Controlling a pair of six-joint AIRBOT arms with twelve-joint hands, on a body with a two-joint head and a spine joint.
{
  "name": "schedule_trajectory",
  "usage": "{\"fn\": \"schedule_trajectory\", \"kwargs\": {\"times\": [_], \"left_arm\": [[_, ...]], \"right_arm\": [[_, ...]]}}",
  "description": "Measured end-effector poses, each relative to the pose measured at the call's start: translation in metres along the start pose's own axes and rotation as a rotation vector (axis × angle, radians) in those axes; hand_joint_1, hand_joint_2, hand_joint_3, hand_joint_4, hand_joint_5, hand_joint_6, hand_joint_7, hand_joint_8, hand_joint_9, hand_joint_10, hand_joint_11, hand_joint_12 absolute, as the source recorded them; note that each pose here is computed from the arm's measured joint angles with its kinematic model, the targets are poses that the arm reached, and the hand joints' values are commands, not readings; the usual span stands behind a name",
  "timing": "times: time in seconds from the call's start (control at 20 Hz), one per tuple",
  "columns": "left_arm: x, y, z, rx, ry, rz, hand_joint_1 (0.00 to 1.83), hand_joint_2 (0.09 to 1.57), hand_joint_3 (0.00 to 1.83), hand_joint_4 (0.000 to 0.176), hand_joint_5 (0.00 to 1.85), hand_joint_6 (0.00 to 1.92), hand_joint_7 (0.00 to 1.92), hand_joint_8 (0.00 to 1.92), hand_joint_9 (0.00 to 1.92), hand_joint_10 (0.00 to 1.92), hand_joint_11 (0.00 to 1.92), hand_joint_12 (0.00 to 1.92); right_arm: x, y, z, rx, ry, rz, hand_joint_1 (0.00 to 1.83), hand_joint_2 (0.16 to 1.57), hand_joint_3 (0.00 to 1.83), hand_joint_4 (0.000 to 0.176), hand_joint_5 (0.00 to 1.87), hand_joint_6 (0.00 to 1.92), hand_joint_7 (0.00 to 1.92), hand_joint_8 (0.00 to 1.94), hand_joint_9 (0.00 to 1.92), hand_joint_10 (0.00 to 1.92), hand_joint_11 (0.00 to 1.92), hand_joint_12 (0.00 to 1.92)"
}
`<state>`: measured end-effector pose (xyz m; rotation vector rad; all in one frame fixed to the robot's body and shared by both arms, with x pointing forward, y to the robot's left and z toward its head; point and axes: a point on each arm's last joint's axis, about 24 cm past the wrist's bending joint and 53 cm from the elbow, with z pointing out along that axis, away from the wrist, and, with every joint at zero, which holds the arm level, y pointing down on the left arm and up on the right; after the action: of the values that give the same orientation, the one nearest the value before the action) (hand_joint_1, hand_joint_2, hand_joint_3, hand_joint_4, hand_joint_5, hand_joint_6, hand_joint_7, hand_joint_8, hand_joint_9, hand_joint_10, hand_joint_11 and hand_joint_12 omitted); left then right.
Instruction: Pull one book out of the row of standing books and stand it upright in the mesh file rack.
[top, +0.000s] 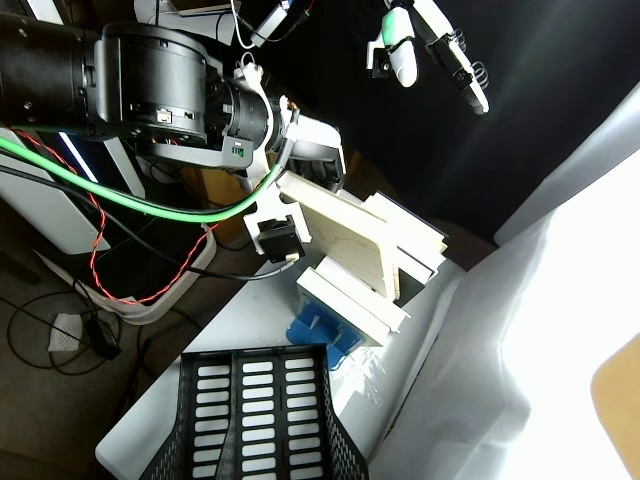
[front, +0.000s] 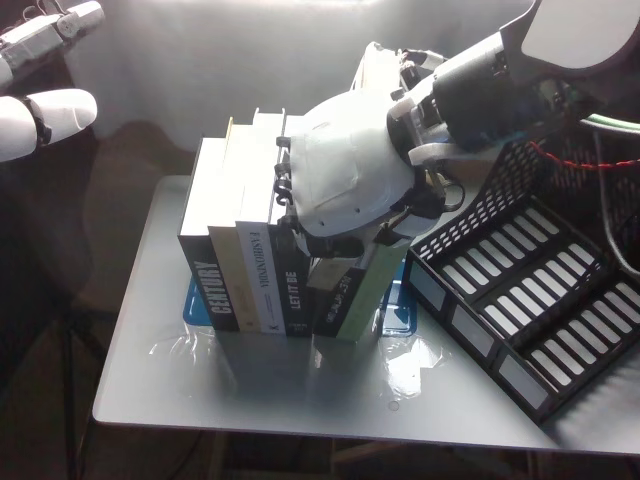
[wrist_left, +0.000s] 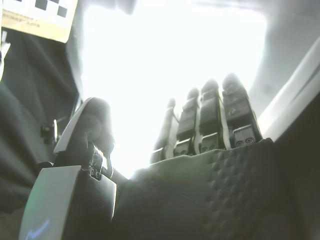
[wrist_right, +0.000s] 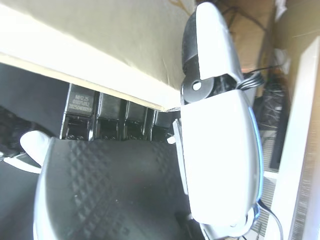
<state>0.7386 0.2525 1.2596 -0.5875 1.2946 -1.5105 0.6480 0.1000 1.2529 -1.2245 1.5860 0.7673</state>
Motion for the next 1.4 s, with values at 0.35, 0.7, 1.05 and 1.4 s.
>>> {"fn": "schedule_trajectory", "kwargs": {"times": [0.35, 0.7, 1.05, 1.4], "left_arm": [[0.0, -0.006, 0.004, 0.013, 0.0, -0.001, 0.44, 1.45, 0.0, 0.06, 0.03, 0.0, 0.0, 0.0, 0.0, 0.0, 0.0, 0.0], [0.001, -0.008, 0.005, 0.015, 0.002, 0.0, 0.38, 1.46, 0.0, 0.062, 0.03, 0.01, 0.0, 0.0, 0.0, 0.0, 0.0, 0.0], [0.0, -0.009, 0.006, 0.019, 0.001, 0.0, 0.41, 1.45, 0.0, 0.06, 0.04, 0.01, 0.0, 0.0, 0.0, 0.0, 0.0, 0.0], [0.001, -0.01, 0.006, 0.021, 0.003, 0.001, 0.43, 1.43, 0.0, 0.061, 0.02, 0.0, 0.0, 0.0, 0.0, 0.0, 0.0, 0.0]], "right_arm": [[-0.014, -0.027, -0.012, 0.046, -0.031, 0.105, 1.38, 1.1, 0.0, 0.0, 0.95, 0.95, 1.03, 0.88, 0.95, 1.26, 0.84, 1.59], [-0.046, -0.045, -0.047, 0.085, -0.112, 0.119, 1.36, 1.16, 0.0, 0.0, 0.84, 1.15, 0.86, 1.16, 0.84, 1.4, 0.68, 1.72], [-0.073, -0.074, -0.097, 0.165, -0.22, 0.152, 1.36, 1.18, 0.0, 0.0, 0.77, 1.12, 0.87, 1.21, 0.84, 1.44, 0.74, 1.67], [-0.094, -0.088, -0.145, 0.227, -0.294, 0.143, 1.36, 1.19, 0.0, 0.0, 0.85, 0.97, 0.84, 1.32, 0.74, 1.56, 0.56, 1.89]]}}
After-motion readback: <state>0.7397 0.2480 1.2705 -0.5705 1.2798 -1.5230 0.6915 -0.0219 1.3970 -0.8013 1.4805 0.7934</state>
